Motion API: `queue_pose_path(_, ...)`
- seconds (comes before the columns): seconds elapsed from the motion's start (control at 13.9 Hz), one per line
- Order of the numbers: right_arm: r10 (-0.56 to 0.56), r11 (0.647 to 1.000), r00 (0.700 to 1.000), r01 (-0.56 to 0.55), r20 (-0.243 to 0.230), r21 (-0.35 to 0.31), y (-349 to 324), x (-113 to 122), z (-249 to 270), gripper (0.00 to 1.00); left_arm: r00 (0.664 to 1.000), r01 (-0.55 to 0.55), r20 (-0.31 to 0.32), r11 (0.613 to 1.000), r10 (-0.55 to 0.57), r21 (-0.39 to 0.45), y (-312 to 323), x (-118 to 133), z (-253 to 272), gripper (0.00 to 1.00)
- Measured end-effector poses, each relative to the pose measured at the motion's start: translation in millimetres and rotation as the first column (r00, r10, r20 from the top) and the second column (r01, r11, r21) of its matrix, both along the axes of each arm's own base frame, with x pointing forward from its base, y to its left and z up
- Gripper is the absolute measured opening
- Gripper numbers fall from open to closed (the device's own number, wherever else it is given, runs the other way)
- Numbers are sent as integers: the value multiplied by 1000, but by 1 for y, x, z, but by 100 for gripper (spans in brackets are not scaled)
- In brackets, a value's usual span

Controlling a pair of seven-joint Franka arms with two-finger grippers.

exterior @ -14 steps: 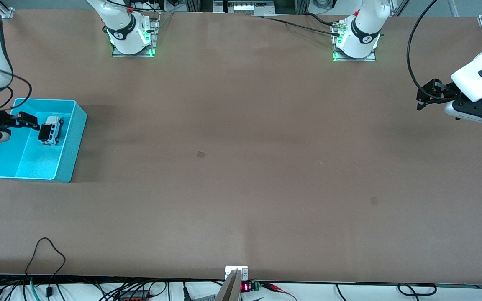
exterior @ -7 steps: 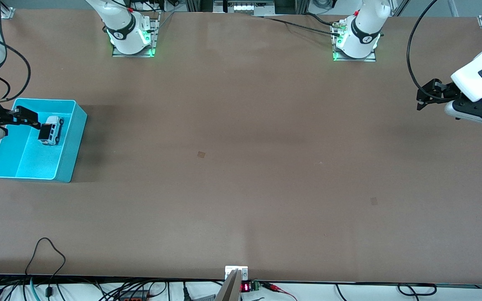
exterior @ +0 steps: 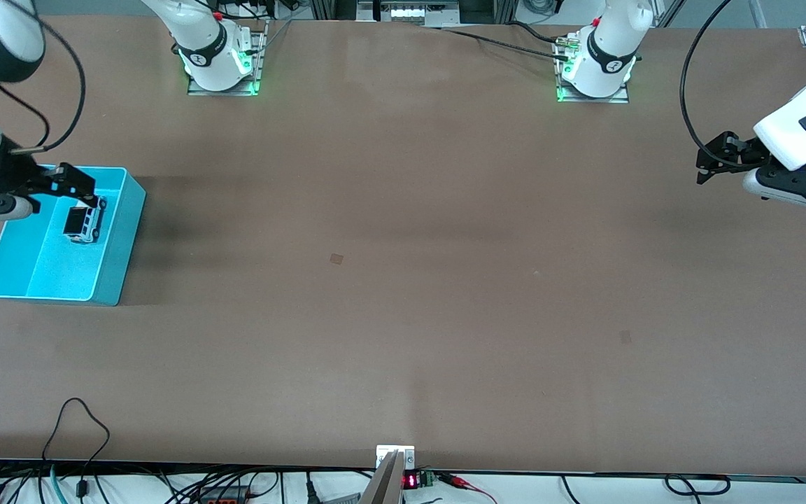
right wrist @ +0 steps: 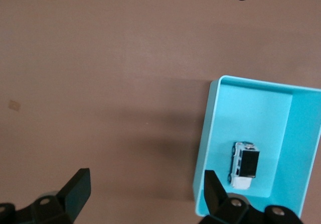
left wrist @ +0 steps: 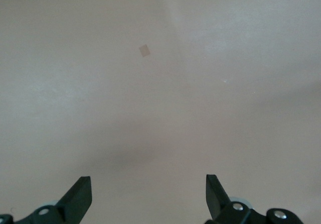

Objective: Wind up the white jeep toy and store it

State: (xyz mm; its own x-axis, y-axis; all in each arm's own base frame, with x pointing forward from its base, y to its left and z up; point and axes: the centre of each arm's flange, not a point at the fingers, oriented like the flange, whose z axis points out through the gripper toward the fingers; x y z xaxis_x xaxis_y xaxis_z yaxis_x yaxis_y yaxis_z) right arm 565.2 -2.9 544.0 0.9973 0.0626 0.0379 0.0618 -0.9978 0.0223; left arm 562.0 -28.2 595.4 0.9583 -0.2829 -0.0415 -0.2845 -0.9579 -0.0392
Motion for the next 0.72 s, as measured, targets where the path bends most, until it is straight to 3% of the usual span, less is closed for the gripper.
queue_pose_path(0.5,-34,999,999,33,37,2,32,-35,54,100,1000,0,0,1000,0,0,0,0,0,100)
queue_pose_path(0.72,-75,996,997,74,25,50,33,-47,66,100,1000,0,-1,1000,0,0,0,0,0,100)
